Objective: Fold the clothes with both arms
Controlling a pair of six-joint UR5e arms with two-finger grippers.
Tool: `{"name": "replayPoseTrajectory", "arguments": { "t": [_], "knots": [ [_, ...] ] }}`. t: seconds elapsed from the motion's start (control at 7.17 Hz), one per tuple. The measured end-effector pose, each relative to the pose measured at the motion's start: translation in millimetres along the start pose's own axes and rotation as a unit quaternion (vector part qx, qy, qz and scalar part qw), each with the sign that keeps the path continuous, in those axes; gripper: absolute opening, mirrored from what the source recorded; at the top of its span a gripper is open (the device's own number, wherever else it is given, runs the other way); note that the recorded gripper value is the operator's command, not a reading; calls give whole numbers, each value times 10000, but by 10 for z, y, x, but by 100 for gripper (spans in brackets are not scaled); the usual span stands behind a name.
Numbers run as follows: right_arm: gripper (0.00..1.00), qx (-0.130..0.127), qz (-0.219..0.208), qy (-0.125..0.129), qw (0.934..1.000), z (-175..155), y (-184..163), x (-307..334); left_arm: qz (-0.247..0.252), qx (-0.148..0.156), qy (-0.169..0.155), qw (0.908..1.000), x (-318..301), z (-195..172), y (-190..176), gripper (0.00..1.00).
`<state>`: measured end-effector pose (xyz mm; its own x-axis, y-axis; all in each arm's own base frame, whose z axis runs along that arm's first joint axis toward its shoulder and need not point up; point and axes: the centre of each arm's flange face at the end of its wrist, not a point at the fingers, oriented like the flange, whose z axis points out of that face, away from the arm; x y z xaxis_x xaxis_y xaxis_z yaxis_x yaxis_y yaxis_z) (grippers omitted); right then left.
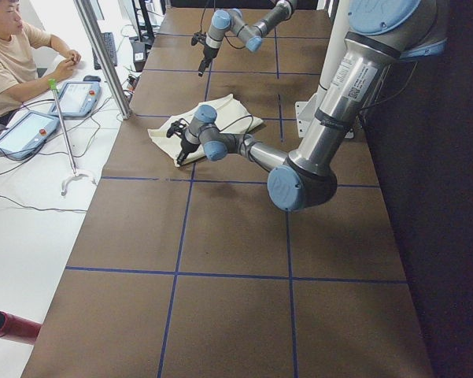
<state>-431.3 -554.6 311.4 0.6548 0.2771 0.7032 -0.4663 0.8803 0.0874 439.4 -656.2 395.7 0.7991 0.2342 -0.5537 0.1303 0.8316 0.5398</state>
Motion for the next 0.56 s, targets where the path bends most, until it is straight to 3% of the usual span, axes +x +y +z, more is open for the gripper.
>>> {"name": "replayPoseTrajectory", "arguments": {
  "t": [0.28,0.42,0.56],
  "knots": [
    [100,2,62,-95,9999,-81,36,-57,-59,214,-303,9993,174,240,-660,0],
    [100,-20,81,-136,9999,-104,88,-99,-67,283,-313,9991,212,259,-760,97],
    [100,-61,79,-164,9998,-104,167,-152,-62,347,-288,9990,209,257,-799,100]
  ]
}}
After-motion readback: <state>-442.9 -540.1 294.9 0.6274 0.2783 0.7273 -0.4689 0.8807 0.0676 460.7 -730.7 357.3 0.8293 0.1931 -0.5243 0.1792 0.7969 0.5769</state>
